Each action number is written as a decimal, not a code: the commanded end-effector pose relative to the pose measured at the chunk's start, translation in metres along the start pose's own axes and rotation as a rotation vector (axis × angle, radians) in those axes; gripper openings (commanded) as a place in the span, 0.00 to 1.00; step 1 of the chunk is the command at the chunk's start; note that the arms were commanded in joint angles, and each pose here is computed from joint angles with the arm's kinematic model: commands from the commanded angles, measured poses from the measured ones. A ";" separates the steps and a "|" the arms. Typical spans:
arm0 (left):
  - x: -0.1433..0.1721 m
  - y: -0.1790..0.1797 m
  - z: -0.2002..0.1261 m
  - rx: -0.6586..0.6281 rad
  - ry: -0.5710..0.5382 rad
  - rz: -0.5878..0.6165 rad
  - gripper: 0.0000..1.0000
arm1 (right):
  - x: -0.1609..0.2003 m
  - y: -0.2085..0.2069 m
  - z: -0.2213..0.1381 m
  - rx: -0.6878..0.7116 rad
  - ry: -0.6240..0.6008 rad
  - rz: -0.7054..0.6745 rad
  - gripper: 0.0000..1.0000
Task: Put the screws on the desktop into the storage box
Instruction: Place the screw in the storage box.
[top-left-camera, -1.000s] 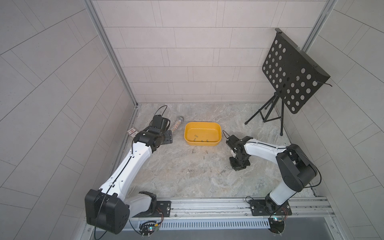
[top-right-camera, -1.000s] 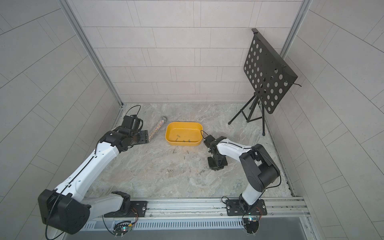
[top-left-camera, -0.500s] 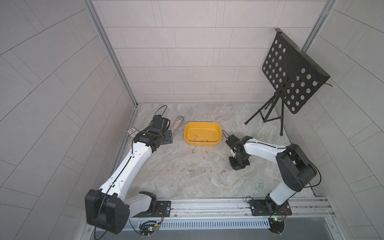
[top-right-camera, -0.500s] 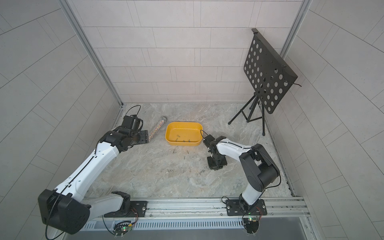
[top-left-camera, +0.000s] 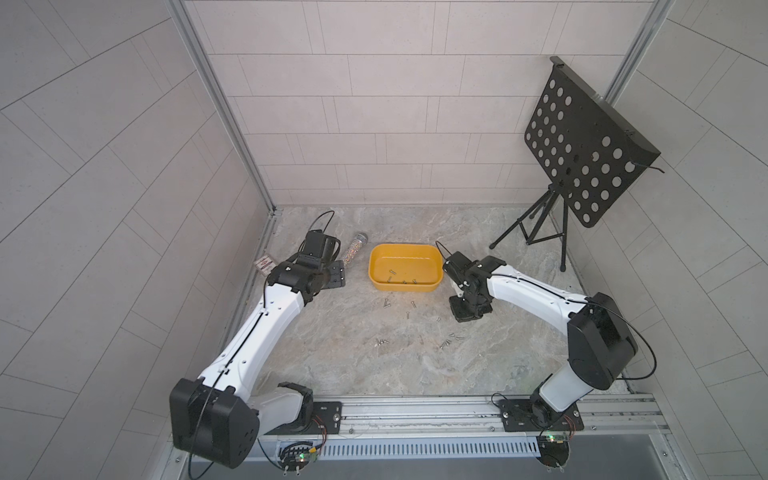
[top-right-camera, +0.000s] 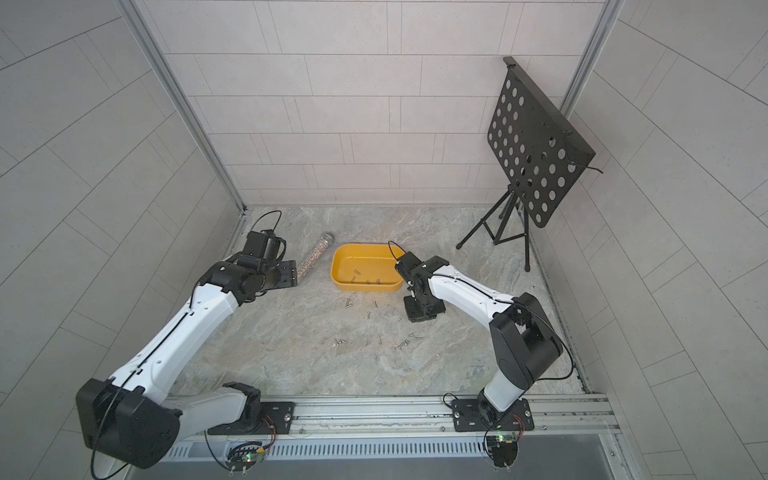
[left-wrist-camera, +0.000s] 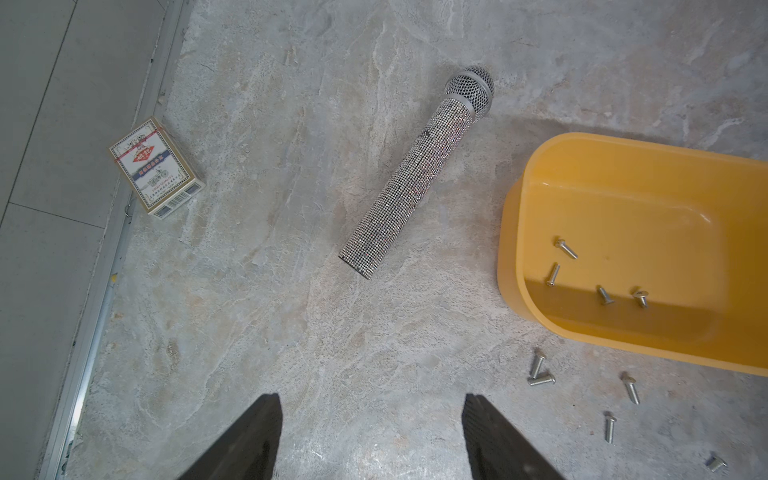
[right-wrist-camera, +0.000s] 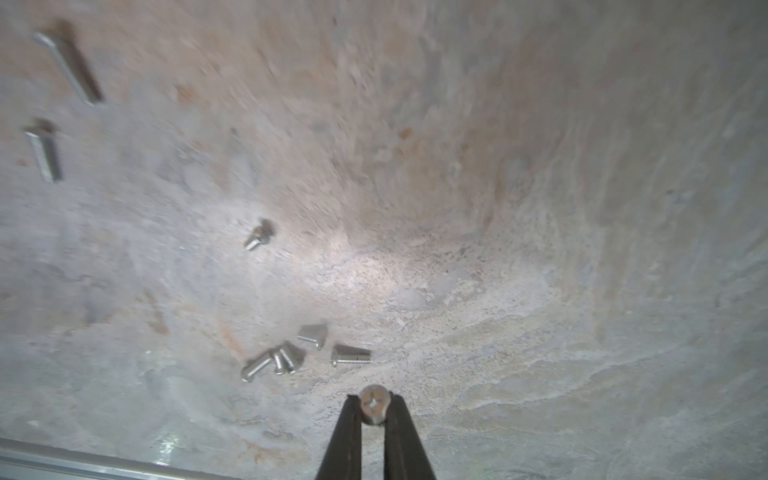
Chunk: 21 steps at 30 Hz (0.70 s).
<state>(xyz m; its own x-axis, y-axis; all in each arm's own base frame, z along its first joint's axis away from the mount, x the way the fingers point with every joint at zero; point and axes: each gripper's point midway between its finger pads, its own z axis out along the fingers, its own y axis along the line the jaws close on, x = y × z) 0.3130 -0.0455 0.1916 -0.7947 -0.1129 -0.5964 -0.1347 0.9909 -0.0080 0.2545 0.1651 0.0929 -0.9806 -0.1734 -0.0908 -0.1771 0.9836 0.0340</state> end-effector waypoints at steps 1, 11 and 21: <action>0.002 0.002 -0.002 0.001 -0.001 0.004 0.76 | -0.009 -0.002 -0.023 0.037 -0.020 -0.036 0.01; 0.001 0.001 -0.003 0.008 -0.003 0.001 0.76 | -0.088 0.037 -0.032 -0.006 -0.065 -0.092 0.01; 0.002 0.000 -0.003 0.016 -0.003 -0.001 0.76 | -0.144 0.067 0.008 -0.024 -0.032 -0.106 0.00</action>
<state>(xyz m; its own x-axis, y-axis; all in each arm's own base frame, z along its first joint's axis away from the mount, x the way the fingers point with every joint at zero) 0.3123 -0.0480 0.1907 -0.7983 -0.1134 -0.5914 -0.1263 0.9918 -0.0197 0.3873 0.2559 0.1053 -0.9522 -0.2551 -0.1682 -0.2687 0.9611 0.0634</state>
